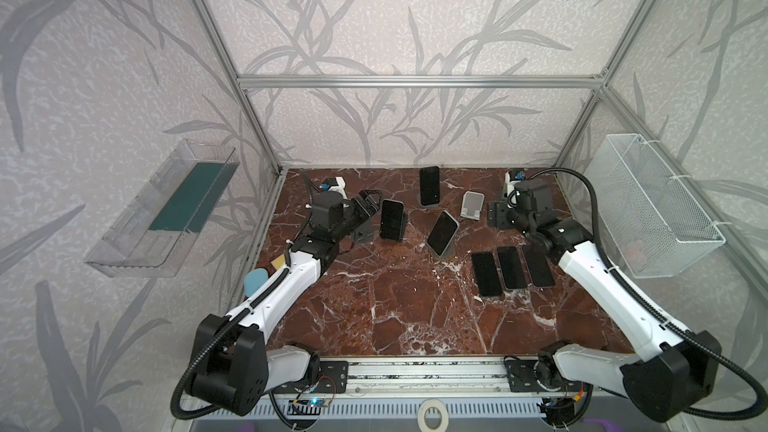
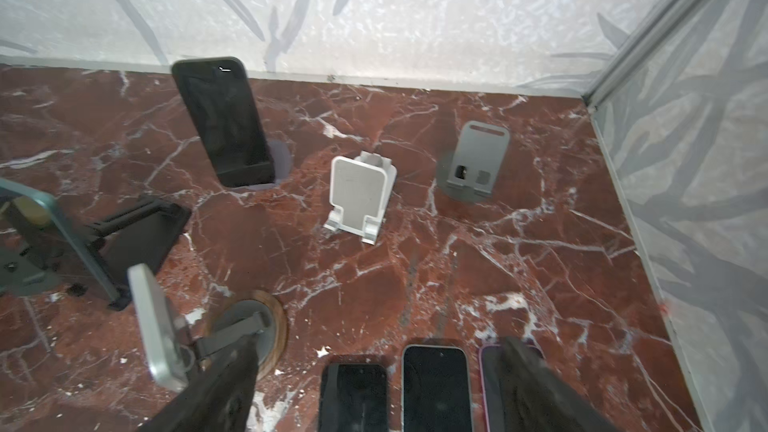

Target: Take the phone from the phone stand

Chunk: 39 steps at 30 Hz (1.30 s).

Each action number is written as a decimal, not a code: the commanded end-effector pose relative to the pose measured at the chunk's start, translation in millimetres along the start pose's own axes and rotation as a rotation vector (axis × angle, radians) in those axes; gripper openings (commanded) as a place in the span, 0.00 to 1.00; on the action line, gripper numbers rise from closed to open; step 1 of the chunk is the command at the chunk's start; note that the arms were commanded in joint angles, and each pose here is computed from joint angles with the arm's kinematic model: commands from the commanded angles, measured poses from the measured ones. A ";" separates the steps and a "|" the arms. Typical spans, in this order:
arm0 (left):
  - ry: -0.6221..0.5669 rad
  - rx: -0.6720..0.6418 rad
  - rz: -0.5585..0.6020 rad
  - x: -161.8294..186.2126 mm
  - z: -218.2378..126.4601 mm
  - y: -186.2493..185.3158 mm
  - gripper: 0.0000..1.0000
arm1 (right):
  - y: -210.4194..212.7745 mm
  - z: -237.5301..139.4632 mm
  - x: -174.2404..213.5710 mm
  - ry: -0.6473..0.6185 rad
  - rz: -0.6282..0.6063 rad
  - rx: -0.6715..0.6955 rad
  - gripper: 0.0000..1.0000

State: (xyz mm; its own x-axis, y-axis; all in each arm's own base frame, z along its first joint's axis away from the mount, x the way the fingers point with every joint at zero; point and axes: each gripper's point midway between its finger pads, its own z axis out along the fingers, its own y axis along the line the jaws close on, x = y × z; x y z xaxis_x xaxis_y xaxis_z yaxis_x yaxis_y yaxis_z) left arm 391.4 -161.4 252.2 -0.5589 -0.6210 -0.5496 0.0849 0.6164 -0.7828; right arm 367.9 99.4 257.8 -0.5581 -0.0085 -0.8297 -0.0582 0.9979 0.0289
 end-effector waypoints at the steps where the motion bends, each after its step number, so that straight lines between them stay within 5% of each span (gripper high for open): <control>1: 0.059 0.048 0.130 13.0 6.1 -25.4 0.84 | 12.3 -0.3 -19.0 -0.082 0.068 -0.057 0.90; 12: 0.232 0.056 0.601 93.1 24.3 -45.8 0.99 | 16.3 -32.9 20.0 -0.093 0.156 -0.218 0.99; 22: 0.391 0.201 0.936 160.3 32.0 -61.0 0.99 | 2.3 -2.7 55.9 -0.064 0.306 -0.240 1.00; 31: 0.415 0.237 1.072 167.7 64.9 -74.2 0.99 | -4.2 0.8 70.0 -0.096 0.385 -0.279 1.00; 34: 0.334 0.175 1.124 158.7 81.0 -70.5 0.99 | -5.2 -1.7 71.8 -0.109 0.390 -0.281 1.00; 39: 0.260 0.252 1.181 163.6 87.0 -83.7 0.99 | 0.1 -3.4 68.9 -0.120 0.372 -0.314 1.00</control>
State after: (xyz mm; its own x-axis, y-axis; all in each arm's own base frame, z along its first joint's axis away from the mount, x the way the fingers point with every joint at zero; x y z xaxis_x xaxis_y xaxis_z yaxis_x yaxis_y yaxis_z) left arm 357.8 -346.2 185.3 -0.2881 0.3844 -0.8770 0.7759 0.6305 0.0215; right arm 324.5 94.4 189.2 -0.5252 0.3604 -0.7709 -0.0862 0.8787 0.4696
